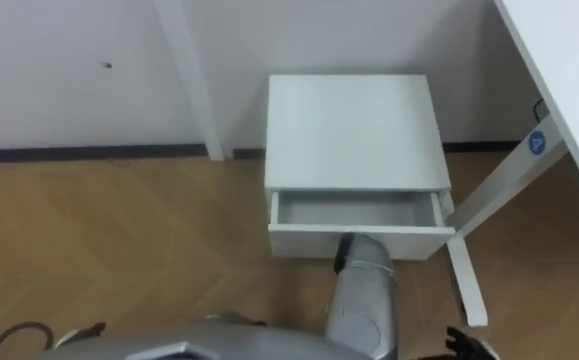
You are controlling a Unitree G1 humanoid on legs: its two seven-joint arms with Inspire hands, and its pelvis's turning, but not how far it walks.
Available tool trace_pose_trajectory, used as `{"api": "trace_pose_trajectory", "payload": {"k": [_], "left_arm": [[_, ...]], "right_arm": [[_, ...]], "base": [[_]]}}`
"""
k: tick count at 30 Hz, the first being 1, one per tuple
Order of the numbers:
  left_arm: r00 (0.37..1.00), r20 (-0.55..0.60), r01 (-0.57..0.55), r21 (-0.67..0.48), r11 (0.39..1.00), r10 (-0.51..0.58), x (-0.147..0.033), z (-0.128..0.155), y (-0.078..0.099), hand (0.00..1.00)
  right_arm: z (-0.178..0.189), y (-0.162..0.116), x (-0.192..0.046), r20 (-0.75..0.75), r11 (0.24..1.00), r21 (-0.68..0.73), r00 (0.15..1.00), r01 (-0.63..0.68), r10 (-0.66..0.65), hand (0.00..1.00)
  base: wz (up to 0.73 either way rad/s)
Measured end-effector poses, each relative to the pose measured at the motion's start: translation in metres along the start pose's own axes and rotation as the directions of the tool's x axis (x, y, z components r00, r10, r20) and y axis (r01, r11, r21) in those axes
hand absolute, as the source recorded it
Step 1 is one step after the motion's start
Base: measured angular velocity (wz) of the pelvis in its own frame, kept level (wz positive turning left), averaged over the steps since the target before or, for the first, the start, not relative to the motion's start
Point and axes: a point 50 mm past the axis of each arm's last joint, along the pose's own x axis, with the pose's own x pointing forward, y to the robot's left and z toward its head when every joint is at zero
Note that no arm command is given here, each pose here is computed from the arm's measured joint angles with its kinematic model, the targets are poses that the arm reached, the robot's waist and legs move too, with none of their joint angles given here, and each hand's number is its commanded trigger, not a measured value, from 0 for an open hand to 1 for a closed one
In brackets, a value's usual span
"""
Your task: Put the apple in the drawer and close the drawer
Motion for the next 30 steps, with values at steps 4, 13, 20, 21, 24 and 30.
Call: {"api": "trace_pose_trajectory", "payload": {"k": [4, 13, 20, 21, 24, 30], "left_arm": [[0.999, -0.022, -0.027, -0.048, 0.998, 0.026, 0.001, -0.002, 0.008, 0.0], [0.993, -0.105, -0.053, -0.069, 0.996, 0.045, -0.005, -0.03, -0.003, 0.0], [0.99, -0.061, -0.134, -0.055, 0.989, 0.131, -0.003, -0.018, 0.012, 0.0], [0.989, -0.06, -0.137, -0.056, 0.989, 0.134, -0.003, -0.018, 0.011, 0.0], [0.987, -0.046, -0.156, -0.056, 0.986, 0.153, -0.003, -0.015, 0.011, 0.0], [0.988, 0.001, -0.153, -0.063, 0.986, 0.153, -0.002, -0.003, 0.009, 0.0]], "right_arm": [[0.009, 0.001, 0.003, -0.007, 0.999, -0.001, 0.999, 0.044, -0.044, 0.0], [0.033, -0.004, 0.006, 0.027, 0.99, 0.067, 0.991, 0.126, -0.128, 0.0], [0.036, 0.0, 0.006, 0.028, 0.988, 0.08, 0.99, 0.135, -0.138, 0.0], [0.036, 0.0, 0.006, 0.028, 0.986, 0.088, 0.989, 0.139, -0.142, 0.0], [0.037, 0.0, 0.006, 0.046, 0.979, 0.14, 0.986, 0.151, -0.159, 0.0], [0.034, 0.007, 0.006, 0.071, 0.978, 0.16, 0.987, 0.132, -0.145, 0.0]], "base": [[-0.22], [0.03], [0.22], [0.04], [0.01], [0.13]]}}
